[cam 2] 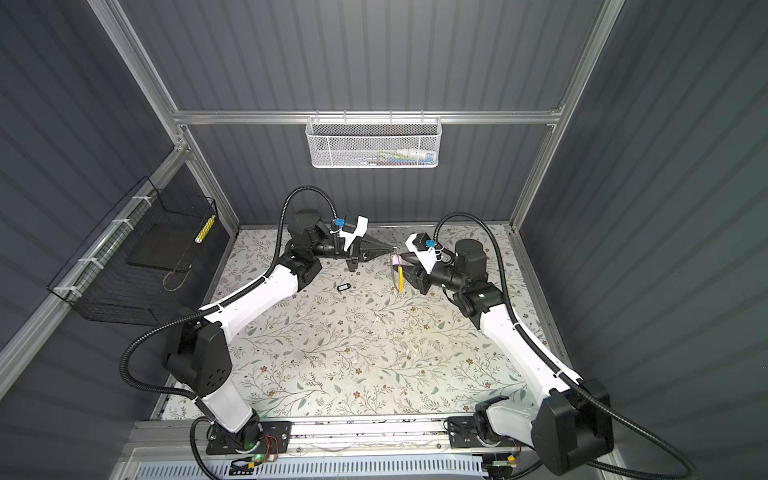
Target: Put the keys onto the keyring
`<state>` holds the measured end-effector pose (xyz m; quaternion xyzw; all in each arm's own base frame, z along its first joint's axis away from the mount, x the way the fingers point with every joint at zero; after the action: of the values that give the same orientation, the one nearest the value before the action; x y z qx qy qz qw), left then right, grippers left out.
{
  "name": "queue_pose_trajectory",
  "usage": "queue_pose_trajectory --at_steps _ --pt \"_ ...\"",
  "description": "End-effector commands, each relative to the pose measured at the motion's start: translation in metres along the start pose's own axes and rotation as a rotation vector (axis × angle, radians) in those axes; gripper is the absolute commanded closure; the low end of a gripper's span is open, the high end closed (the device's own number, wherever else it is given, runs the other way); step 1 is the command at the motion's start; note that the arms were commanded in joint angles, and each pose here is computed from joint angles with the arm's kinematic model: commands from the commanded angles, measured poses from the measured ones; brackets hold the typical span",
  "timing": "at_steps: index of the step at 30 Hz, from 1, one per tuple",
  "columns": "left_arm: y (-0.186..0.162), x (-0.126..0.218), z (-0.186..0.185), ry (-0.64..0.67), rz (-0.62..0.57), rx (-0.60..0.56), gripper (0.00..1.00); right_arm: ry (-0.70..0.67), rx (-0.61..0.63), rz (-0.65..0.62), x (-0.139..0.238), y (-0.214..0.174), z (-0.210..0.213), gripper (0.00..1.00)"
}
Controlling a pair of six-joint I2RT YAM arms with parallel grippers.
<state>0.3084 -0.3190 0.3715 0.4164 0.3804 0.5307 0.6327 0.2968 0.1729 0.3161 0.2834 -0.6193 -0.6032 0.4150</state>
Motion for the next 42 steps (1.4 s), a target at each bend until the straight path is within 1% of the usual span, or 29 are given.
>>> queue_pose_trajectory --at_steps 1,9,17,22,25,33,42 --pt "0.011 -0.004 0.000 -0.029 -0.020 -0.040 1.00 0.042 0.032 -0.069 0.001 0.020 0.003 0.60" --pt "0.010 -0.005 0.001 -0.026 -0.018 -0.042 1.00 0.075 0.039 -0.084 0.001 0.021 0.007 0.67" --pt "0.009 -0.004 0.001 -0.021 -0.002 -0.052 1.00 0.087 0.043 -0.047 0.004 0.014 0.011 0.81" --pt "0.007 -0.003 0.000 -0.021 0.045 -0.069 1.00 0.050 0.070 -0.008 0.010 0.011 0.013 0.90" --pt "0.006 -0.002 -0.001 -0.013 0.063 -0.072 1.00 0.021 0.092 0.010 0.015 0.012 0.013 0.93" --pt "-0.001 0.003 -0.002 0.000 0.114 -0.074 1.00 -0.053 0.113 0.124 0.022 0.008 0.008 0.95" --pt "-0.016 0.003 -0.006 -0.003 0.164 -0.060 1.00 -0.081 0.144 0.204 0.026 0.010 0.005 0.96"
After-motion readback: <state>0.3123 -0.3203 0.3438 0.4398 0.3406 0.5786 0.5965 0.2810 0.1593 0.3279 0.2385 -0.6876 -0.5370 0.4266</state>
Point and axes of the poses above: each gripper's point midway between its finger pads, its own x axis back along the fingers, its own z axis along the line the jaws close on, y = z × x, the point moved 6 cm from there along x, back along the fingers, and after that the axes turned 9 degrees about -x, right-handed, at the moved point
